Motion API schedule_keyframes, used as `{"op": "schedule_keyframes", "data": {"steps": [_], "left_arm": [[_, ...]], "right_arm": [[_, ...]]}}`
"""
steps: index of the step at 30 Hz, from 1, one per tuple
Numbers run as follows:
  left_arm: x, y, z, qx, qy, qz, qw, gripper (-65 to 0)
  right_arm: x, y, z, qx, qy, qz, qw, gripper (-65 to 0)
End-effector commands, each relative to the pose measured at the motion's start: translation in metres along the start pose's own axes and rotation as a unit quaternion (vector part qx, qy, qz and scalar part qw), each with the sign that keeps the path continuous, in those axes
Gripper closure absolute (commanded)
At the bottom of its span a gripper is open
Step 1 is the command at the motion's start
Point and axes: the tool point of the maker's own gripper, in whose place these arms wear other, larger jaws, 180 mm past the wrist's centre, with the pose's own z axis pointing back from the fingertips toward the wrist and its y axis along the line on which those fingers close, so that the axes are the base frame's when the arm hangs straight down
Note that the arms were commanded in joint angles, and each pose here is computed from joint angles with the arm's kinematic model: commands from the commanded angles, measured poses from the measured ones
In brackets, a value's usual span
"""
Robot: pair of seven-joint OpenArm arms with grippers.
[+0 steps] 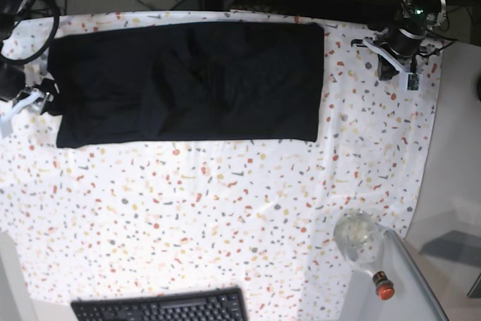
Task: Layout the t-shirt on the table in an organized manner, then fold the t-shirt properly
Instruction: 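Grasp the strip's long edge with both grippers at its two ends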
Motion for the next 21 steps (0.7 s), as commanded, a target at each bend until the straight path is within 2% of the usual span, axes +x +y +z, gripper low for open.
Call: {"op": "schedule_keyframes", "data": {"steps": [1, 6, 14, 18, 21], "left_arm": [[0.011, -0.001, -0.002, -0.005, -0.022, -0.002, 1.000, 0.0], [-0.001, -0.035, -0.017, -0.048, -0.001, -0.011, 0.999, 0.0], [0.003, -0.079, -0.037, -0.094, 0.003, -0.014, 0.996, 0.0], [0.004, -0.100, -0.041, -0.113, 0.003, -0.013, 0.993, 0.0], [0.008, -0.117, -0.045, -0.129, 0.000, -0.011, 0.992, 0.0]], "right_arm": [[0.018, -0.008, 0.008, 0.000, -0.019, 0.012, 0.9997, -45.2], [-0.006, -0.022, 0.000, 0.001, 0.019, -0.026, 0.9995, -45.3], [-0.035, -0.013, -0.003, 0.013, 0.086, -0.031, 0.9957, -45.3], [-0.043, 0.005, -0.008, 0.024, 0.097, -0.014, 0.9949, -45.3], [-0.042, 0.024, -0.011, 0.033, 0.098, 0.021, 0.9944, -45.2]]}}
